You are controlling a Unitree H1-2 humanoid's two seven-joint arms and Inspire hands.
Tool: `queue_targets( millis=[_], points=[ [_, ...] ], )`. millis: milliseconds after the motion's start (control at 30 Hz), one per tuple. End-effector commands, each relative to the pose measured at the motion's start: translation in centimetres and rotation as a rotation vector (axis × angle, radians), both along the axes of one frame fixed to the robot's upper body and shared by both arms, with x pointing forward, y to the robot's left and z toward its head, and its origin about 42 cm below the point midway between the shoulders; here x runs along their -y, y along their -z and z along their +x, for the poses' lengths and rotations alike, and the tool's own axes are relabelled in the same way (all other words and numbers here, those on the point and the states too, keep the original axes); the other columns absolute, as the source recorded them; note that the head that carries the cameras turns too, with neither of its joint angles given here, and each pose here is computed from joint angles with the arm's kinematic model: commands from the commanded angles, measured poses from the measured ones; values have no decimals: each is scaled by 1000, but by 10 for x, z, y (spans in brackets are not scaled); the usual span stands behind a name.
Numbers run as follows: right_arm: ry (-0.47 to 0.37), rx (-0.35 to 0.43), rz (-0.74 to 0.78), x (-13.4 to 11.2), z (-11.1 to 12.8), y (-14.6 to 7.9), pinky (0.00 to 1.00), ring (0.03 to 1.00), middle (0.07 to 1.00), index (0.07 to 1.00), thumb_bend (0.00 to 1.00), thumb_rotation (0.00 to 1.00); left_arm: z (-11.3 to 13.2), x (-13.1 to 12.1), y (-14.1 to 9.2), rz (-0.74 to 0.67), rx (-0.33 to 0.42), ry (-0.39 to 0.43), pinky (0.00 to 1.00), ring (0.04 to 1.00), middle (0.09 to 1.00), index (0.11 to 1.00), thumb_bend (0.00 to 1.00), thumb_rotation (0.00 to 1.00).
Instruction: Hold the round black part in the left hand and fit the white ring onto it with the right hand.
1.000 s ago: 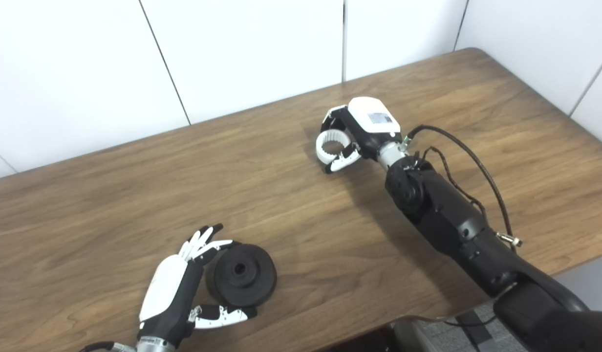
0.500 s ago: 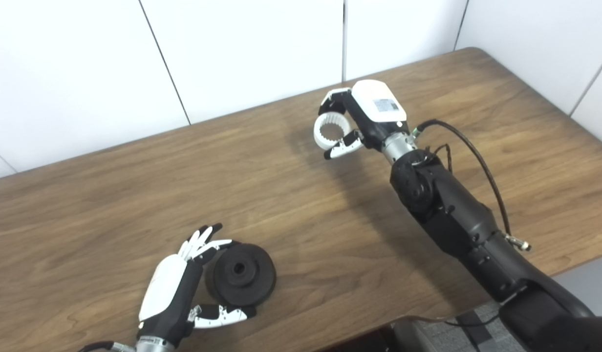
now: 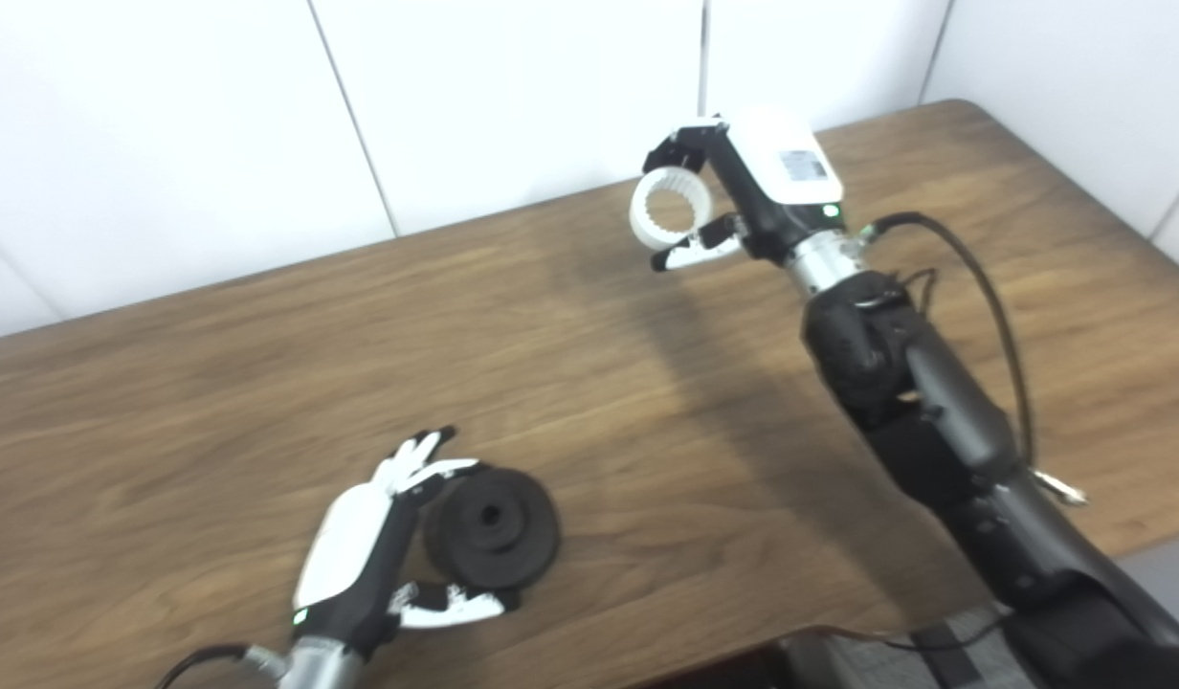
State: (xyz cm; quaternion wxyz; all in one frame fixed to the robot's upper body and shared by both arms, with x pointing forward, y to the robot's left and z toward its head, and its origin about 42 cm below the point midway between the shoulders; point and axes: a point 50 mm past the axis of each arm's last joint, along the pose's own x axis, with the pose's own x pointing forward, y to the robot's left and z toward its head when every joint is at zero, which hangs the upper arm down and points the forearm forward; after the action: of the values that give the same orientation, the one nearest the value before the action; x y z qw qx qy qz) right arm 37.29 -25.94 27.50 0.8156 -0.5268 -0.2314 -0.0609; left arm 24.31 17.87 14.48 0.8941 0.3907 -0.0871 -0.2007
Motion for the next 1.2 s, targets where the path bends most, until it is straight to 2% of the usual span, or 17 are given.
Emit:
queue_targets(
  millis=[0,133,333,467,667,800,1067,1167],
  points=[
    [-47,87,1,-1,-7,-26,800,568,448,515,524,7,4,3,1,34,4,-6,1000,1000,970,575,906,256],
    [-99,94,26,-4,-20,-32,786,559,449,511,525,7,6,9,0,34,15,-18,1000,1000,962,571,937,257],
    [-212,55,145,-14,-39,-40,583,540,448,507,527,5,8,15,0,30,15,-30,1000,1000,962,569,946,262],
    [-293,55,141,-28,-56,-41,647,523,457,503,527,5,10,19,1,32,9,-34,1000,1000,965,570,947,247],
    [-361,42,137,-44,-74,-40,773,548,462,500,529,4,13,23,2,40,11,-33,1000,1000,965,570,950,260],
    [-417,26,127,-54,-84,-37,795,561,468,496,528,4,15,26,1,46,13,-31,1000,1000,968,572,948,265],
    [-525,-68,105,-73,-107,-24,831,567,466,500,527,5,19,33,2,51,15,-27,1000,1000,970,573,951,256],
    [-555,-97,96,-78,-114,-17,805,562,466,500,527,6,20,35,1,47,19,-33,1000,1000,966,564,966,267]
  ],
)
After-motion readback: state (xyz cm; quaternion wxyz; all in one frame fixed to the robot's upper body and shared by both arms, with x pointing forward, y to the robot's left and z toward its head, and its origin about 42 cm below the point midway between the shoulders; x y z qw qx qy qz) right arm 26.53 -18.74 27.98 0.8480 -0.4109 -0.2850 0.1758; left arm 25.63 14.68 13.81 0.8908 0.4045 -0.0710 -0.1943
